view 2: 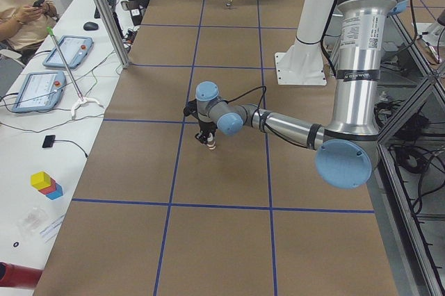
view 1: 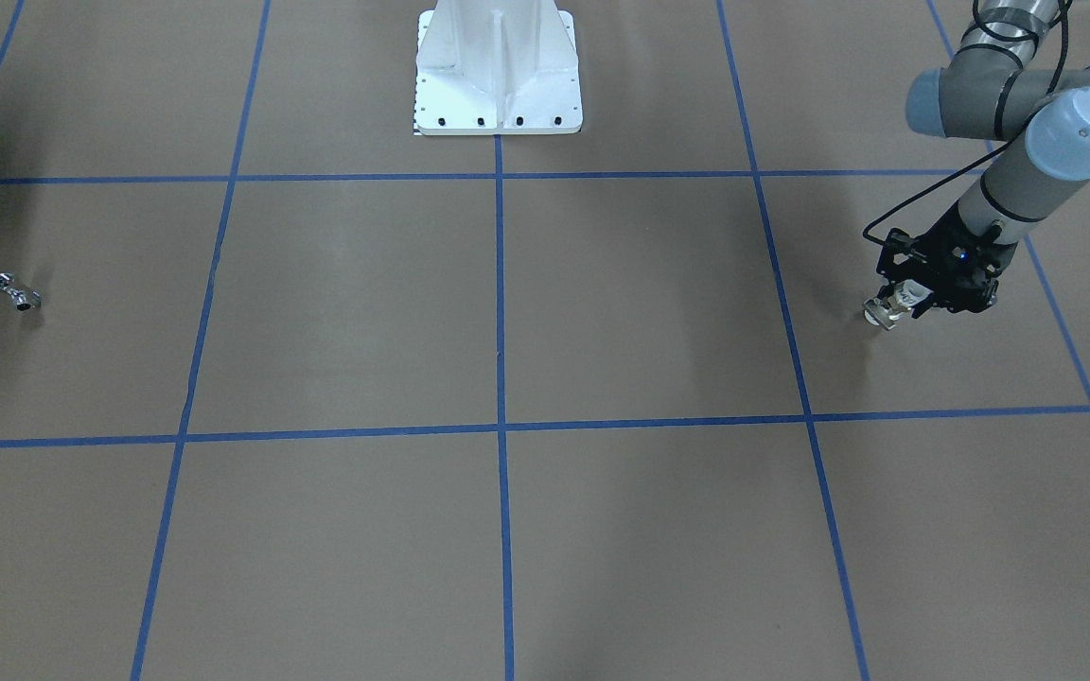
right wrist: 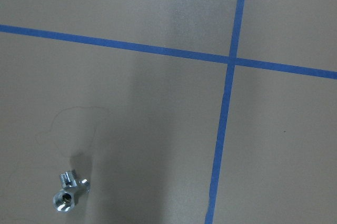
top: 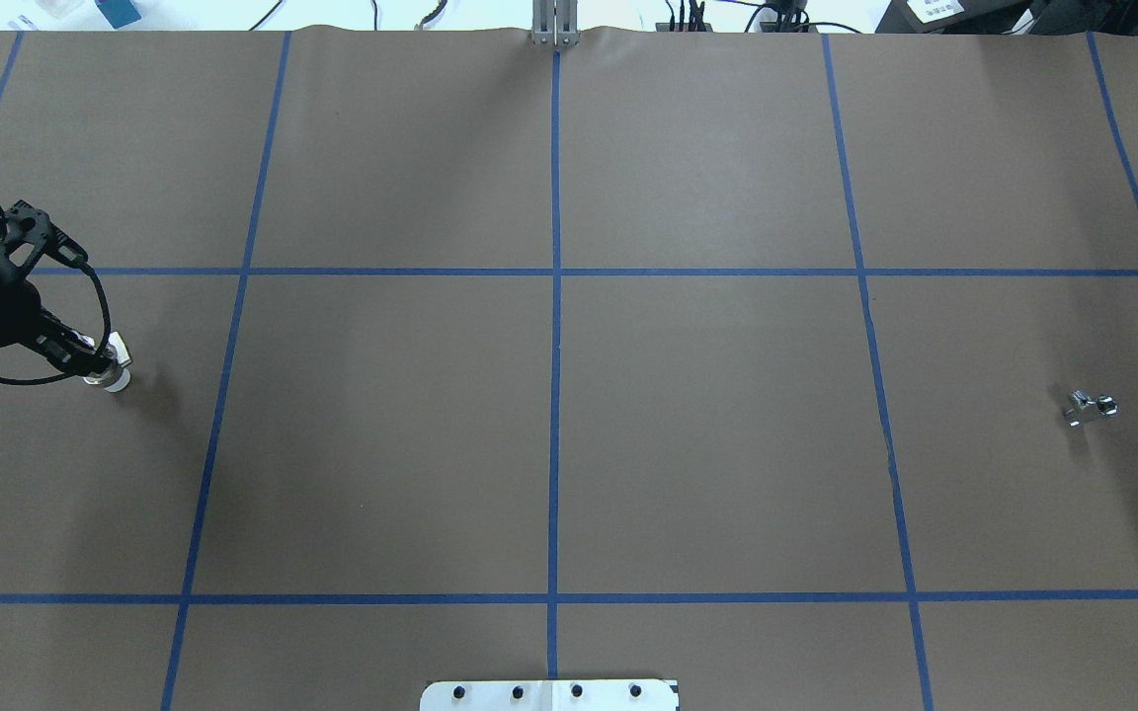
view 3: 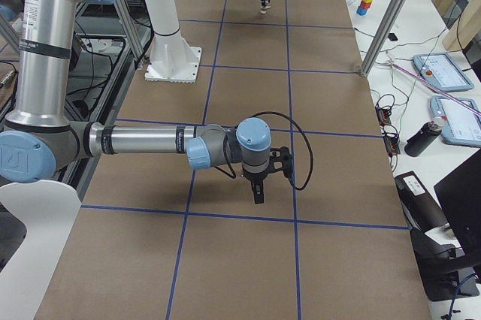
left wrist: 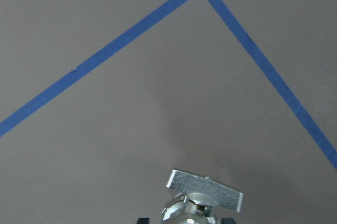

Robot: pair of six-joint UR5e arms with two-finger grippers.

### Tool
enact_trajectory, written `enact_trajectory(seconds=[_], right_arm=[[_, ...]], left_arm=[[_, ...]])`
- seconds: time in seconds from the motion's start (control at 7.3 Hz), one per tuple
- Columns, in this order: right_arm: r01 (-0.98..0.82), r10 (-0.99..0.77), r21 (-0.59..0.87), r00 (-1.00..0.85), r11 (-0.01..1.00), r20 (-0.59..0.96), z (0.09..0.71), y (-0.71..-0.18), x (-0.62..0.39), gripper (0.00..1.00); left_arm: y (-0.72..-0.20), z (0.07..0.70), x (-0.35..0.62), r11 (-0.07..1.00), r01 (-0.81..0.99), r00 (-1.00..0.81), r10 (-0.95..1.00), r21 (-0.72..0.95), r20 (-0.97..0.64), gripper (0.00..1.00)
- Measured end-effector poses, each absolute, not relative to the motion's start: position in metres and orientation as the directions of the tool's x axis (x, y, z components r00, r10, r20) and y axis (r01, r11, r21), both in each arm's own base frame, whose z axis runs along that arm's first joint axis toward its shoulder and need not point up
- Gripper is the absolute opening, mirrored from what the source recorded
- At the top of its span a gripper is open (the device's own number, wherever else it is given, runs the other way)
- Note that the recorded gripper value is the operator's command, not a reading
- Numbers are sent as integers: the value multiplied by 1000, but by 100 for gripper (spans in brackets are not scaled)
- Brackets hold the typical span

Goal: Assemble PPR valve and pipe with both arms
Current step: 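Lower the left gripper onto the white pipe fitting and grasp it, then carry the white fitting with the left gripper to the table center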

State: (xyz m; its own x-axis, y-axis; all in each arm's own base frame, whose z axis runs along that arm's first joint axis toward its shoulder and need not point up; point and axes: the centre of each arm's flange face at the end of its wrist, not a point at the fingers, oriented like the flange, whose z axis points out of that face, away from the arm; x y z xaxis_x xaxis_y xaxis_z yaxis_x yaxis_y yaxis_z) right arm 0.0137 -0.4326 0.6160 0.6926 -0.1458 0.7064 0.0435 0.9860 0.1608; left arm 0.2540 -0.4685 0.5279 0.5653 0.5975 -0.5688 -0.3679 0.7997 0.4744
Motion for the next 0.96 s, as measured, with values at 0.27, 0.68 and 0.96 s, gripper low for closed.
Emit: enact_trajectory(seconds=[0.27, 0.68, 0.96], right_arm=[[43, -145, 160, 693, 986, 707, 616, -433, 14, 100], [43, -144, 159, 693, 986, 707, 616, -433, 14, 100], [43, -144, 159, 693, 986, 707, 617, -433, 14, 100]], left_arm=[[-466, 518, 251, 796, -358, 561, 602, 488, -569, 2], [-467, 457, 254, 872, -206, 575, 476, 445, -666, 0], [-481, 401, 290, 923, -104, 560, 362, 369, -746, 0]])
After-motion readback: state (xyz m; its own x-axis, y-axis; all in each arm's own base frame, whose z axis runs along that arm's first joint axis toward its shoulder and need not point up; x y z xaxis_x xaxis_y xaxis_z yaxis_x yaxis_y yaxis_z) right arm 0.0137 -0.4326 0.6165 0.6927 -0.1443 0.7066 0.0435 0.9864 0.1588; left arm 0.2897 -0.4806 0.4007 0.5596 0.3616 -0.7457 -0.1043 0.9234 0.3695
